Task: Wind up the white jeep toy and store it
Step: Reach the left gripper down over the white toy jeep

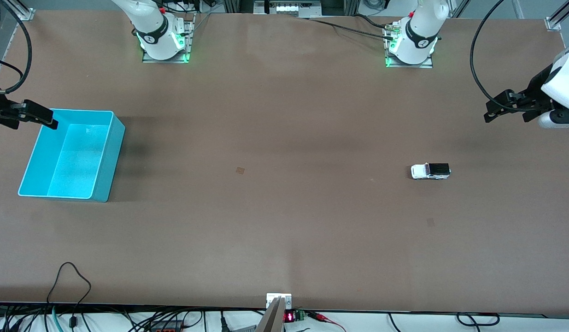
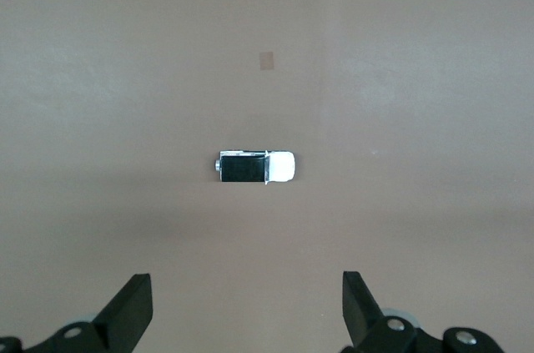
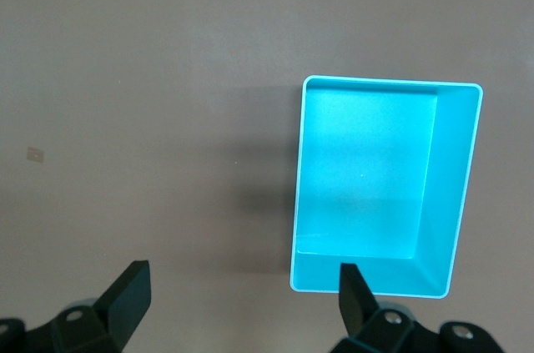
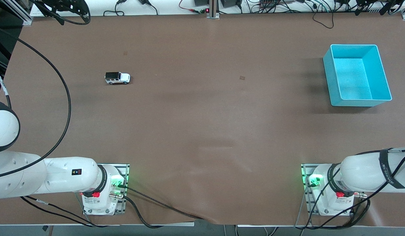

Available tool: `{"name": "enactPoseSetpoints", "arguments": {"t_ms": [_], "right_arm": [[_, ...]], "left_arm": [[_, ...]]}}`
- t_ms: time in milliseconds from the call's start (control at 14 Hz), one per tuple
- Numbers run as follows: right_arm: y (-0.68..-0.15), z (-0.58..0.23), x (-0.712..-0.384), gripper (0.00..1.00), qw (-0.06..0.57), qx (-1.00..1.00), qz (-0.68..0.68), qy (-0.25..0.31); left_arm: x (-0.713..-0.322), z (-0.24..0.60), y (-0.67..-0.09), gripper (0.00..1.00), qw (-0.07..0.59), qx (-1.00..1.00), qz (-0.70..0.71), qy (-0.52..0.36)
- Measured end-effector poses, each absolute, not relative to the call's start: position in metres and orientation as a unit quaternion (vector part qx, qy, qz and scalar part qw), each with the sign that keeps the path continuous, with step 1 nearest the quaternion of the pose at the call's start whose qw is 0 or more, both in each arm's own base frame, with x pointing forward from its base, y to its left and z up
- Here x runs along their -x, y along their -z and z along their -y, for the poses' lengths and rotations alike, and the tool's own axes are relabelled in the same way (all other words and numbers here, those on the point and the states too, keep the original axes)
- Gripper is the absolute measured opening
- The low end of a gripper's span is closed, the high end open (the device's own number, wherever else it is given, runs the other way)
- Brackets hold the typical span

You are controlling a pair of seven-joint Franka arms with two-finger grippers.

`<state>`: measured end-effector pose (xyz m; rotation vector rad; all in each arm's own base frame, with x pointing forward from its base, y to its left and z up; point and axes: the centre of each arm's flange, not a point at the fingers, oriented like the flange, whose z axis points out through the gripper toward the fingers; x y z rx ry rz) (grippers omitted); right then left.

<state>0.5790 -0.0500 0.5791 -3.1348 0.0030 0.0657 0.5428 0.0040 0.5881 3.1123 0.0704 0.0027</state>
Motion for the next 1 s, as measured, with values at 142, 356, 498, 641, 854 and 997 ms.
{"name": "enactPoseSetpoints", "arguments": {"t_ms": [142, 356, 498, 641, 854, 997], "right_arm": [[-0.579, 0.05, -0.579, 1.0, 0.003, 1.0, -0.001, -0.021], [-0.579, 0.05, -0.579, 1.0, 0.003, 1.0, -0.001, -0.021], [-0.579, 0.05, -0.579, 1.0, 0.003, 1.0, -0.001, -0.021], [-0.579, 0.05, -0.579, 1.0, 0.003, 1.0, -0.001, -0.021], [-0.579, 0.05, -0.579, 1.0, 0.003, 1.0, -0.002, -0.021], [-0.579, 0.05, -0.579, 1.0, 0.003, 1.0, -0.002, -0.021]], "left_arm": [[-0.542, -0.004, -0.587, 1.0, 0.014, -1.0, -0.023, 0.001], [-0.541, -0.004, -0.58, 1.0, 0.014, -1.0, -0.023, 0.008], [-0.541, -0.004, -0.571, 1.0, 0.014, -1.0, -0.023, 0.016], [-0.544, -0.004, -0.551, 1.0, 0.014, -0.999, -0.023, 0.025], [-0.553, -0.004, -0.502, 1.0, 0.015, -0.999, -0.023, 0.045], [-0.56, -0.003, -0.474, 1.0, 0.016, -0.998, -0.023, 0.059]]}}
